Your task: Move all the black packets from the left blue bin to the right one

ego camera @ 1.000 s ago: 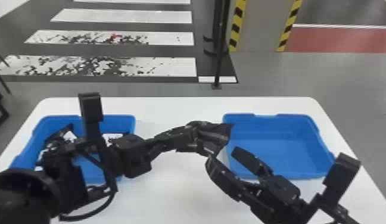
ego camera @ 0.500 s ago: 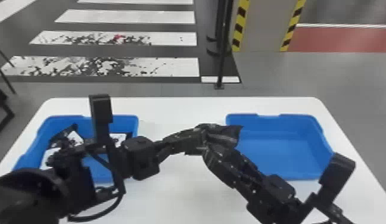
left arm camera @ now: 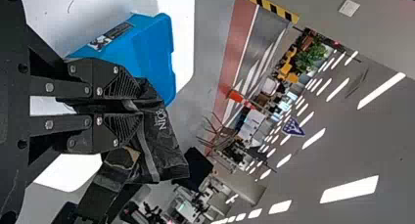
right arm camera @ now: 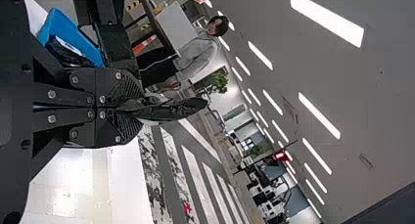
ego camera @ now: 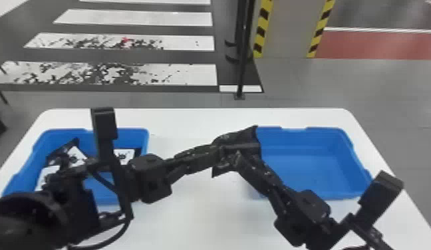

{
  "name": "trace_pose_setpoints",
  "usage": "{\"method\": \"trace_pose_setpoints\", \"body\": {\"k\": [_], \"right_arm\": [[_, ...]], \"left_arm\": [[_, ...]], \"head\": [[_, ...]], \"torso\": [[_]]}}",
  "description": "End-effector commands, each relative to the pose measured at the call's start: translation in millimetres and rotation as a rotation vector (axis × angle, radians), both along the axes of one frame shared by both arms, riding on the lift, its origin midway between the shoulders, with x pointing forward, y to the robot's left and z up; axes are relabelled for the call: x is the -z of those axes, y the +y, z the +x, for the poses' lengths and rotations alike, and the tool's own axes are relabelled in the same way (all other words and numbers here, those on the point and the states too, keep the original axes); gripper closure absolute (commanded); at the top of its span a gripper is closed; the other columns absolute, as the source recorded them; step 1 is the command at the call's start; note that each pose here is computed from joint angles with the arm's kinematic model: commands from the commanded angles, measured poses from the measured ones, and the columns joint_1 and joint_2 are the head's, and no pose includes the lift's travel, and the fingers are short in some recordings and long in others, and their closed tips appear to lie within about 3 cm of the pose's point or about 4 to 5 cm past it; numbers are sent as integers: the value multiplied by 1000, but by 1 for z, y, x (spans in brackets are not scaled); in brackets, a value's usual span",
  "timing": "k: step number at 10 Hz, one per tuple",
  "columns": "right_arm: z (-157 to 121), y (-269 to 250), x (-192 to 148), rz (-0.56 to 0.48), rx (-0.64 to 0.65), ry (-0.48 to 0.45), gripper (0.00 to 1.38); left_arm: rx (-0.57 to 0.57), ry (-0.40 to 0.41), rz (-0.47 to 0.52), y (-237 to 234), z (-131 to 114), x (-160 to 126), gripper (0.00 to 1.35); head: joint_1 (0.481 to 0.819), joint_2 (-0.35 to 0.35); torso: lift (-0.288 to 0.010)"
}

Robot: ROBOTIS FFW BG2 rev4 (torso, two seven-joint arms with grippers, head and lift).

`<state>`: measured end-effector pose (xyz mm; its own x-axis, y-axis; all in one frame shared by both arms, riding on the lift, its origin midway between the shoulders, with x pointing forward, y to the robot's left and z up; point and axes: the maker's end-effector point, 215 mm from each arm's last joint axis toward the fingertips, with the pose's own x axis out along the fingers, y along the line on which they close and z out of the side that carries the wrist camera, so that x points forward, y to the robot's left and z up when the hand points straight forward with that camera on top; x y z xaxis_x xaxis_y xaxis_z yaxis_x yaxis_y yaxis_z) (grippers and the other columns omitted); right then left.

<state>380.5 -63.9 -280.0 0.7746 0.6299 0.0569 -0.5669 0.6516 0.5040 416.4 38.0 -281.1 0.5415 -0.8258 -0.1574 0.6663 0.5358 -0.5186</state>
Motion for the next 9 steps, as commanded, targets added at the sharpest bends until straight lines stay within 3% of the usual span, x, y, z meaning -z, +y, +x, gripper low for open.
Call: {"method": "trace_pose_setpoints", "body": {"k": [1, 2, 4, 6, 9], "right_arm": [[4, -5, 7, -9, 12, 10, 1282], [11, -17, 16, -23, 33, 21, 1283], [39, -61, 43, -120, 100, 32, 1283], [79, -112, 64, -202, 169, 39, 1282], [124, -173, 120, -299, 238, 133, 1260]], "left_arm": [[-68, -15, -44, 18, 6, -4, 360], [-93, -23, -51, 29, 8, -6, 73], [-114, -44, -21, 46, 2, -10, 165], [-173, -41, 5, 77, 0, -7, 180], [-214, -22, 23, 99, -3, 0, 180]], "head": [[695, -39], [695, -32], [695, -21], [695, -55], [695, -83]], "torso": [[-140], [-140], [-140], [-140], [-140]]}}
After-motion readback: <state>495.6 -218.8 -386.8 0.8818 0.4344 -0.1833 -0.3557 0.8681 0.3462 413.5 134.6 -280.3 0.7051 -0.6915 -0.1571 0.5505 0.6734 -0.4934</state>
